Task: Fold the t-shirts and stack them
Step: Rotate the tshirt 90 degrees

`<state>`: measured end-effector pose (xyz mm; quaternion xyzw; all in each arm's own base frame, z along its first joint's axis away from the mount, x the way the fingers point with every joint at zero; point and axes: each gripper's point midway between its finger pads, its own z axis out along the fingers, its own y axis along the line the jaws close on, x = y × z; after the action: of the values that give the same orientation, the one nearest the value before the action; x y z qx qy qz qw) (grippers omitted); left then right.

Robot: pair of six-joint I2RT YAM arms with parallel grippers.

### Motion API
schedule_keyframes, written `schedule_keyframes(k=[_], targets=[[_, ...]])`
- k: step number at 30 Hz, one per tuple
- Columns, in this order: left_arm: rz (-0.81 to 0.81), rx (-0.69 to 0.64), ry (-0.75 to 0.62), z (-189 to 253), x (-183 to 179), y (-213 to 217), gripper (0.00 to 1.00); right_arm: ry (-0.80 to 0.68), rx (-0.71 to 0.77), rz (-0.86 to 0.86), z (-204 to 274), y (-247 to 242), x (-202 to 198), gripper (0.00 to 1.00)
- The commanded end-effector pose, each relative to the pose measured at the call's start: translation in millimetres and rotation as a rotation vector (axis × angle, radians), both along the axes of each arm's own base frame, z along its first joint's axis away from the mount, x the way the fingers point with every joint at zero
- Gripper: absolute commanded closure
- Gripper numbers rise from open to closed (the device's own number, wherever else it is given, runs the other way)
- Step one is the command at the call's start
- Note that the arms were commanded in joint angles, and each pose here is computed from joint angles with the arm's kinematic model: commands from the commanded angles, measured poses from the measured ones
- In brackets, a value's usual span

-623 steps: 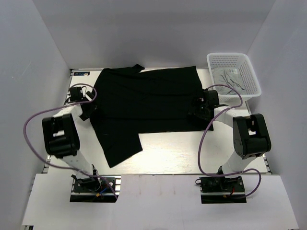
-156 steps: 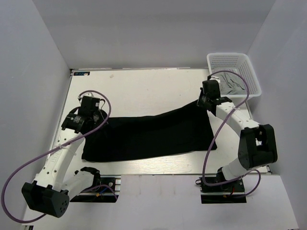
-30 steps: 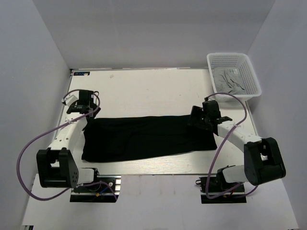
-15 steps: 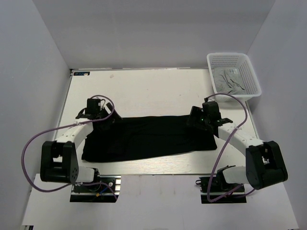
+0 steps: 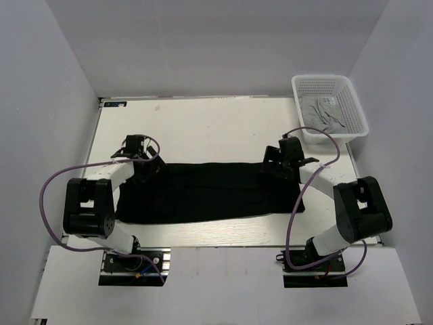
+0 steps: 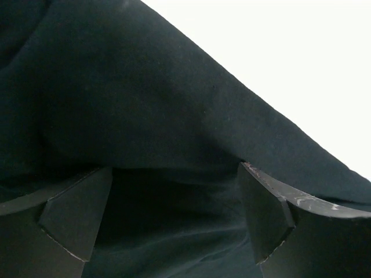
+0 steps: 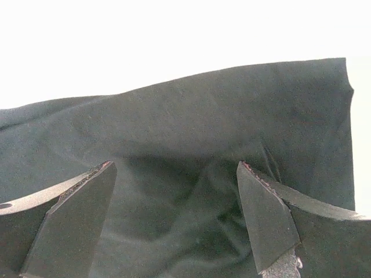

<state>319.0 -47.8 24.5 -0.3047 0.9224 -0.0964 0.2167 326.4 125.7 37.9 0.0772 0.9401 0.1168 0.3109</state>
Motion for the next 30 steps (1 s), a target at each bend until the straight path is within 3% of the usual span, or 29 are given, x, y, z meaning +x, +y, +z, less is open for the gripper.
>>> schedule_keyframes(k=[1,5,9,10,11,12,14,15,17,21,22,24,26,30], targets=[[0.023,0.03,0.11,-41.5,-3.3,6.4,0.0,-0.003,0.001,0.037,-5.1,9.5,15.1,0.1],[0.086,0.105,0.069,-32.6,60.4,19.5,0.0,0.09,0.003,0.032,-28.2,11.4,0.9,0.1],[0.047,0.083,0.06,-35.9,135.2,5.7,0.0,0.256,0.026,0.09,-49.4,13.9,-63.9,0.1],[0.015,0.075,0.024,-38.6,172.3,-5.9,0.0,0.282,0.059,0.124,-50.6,17.2,-85.3,0.1],[-0.031,0.006,0.008,-40.5,188.3,-26.8,0.0,0.278,0.111,0.171,-40.5,30.3,-98.9,0.1],[-0.07,-0.047,-0.098,-18.7,228.8,-40.4,0.0,0.346,0.112,0.208,-52.9,30.2,-132.9,0.1],[-0.186,-0.221,-0.132,-45.9,254.0,-82.6,0.0,0.337,0.25,0.366,-27.4,65.4,-165.7,0.1],[-0.219,-0.294,-0.217,-26.5,282.0,-97.8,0.0,0.361,0.278,0.419,-23.6,70.9,-181.0,0.1],[-0.249,-0.451,-0.247,-27.9,296.6,-130.3,0.0,0.367,0.301,0.511,-10.1,85.9,-201.7,0.1],[-0.259,-0.602,-0.401,-29.7,332.4,-190.5,0.0,0.355,0.299,0.759,2.6,132.8,-229.2,0.1],[-0.262,-0.594,-0.426,-33.5,335.2,-195.2,0.0,0.32,0.312,0.774,13.3,141.2,-221.8,0.1],[-0.214,-0.616,-0.471,-25.6,348.0,-200.1,0.0,0.395,0.247,0.88,-4.2,152.2,-245.0,0.1],[-0.204,-0.629,-0.493,-33.4,350.7,-216.7,0.0,0.373,0.21,0.998,1.5,172.2,-255.5,0.1],[-0.127,-0.573,-0.55,-34.0,366.0,-210.0,0.0,0.382,0.16,1.172,-4.1,199.0,-273.5,0.1]])
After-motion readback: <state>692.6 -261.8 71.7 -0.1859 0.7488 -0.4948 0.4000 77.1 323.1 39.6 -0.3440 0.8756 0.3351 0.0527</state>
